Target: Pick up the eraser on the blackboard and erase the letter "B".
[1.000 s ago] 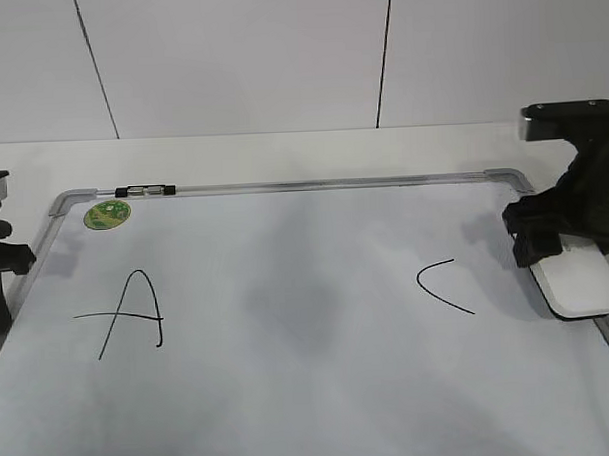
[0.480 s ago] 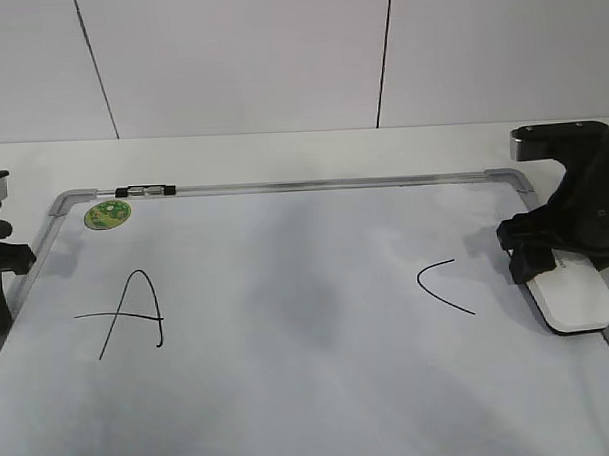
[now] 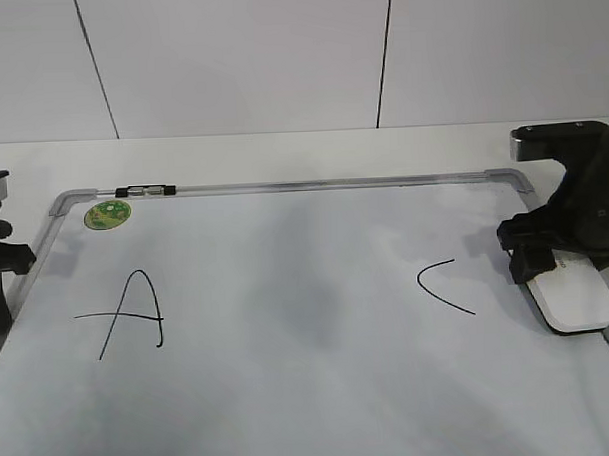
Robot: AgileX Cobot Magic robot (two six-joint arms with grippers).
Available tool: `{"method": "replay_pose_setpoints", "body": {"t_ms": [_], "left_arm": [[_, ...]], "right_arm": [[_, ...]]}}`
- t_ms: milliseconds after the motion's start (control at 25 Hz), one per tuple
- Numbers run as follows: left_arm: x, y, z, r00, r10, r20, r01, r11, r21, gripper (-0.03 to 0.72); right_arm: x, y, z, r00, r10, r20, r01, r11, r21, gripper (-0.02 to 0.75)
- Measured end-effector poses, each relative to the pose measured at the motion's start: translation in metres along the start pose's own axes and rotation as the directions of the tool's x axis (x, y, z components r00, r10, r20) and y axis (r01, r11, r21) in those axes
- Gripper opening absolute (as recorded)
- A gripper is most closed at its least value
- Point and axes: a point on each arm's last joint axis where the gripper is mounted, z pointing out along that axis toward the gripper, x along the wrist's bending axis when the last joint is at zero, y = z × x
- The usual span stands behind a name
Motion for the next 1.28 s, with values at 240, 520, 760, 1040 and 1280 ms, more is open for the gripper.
{"method": "replay_pose_setpoints", "body": {"t_ms": [240,520,760,1040,1280], "left_arm": [[0.0000,0.0000,0.0000,1.000,0.000,0.000,0.000,1.000,0.000,0.017],[0.0000,0.0000,0.0000,1.000,0.000,0.000,0.000,1.000,0.000,0.017],[0.0000,0.0000,0.0000,1.000,0.000,0.001,0.000,1.000,0.000,0.016],[0.0000,0.0000,0.0000,1.000,0.000,0.001,0.000,1.000,0.000,0.016],[0.0000,0.0000,0.0000,1.000,0.000,0.001,0.000,1.000,0.000,0.016]], "right_arm": [[0.0000,-0.0003,0.0000,1.000,0.015,0.001,-0.015,1.000,0.004,0.543],[-0.0018,-0.0017,0.0000,1.000,0.024,0.020,-0.024,1.000,0.018,0.559],[-0.0029,-0.0021,0.0000,0.999,0.017,0.033,-0.018,1.000,0.022,0.559],[-0.0031,-0.0024,0.0000,0.999,0.016,0.034,-0.017,1.000,0.025,0.559],[-0.0032,-0.0028,-0.0001,0.999,0.016,0.035,-0.017,0.999,0.030,0.575]]}}
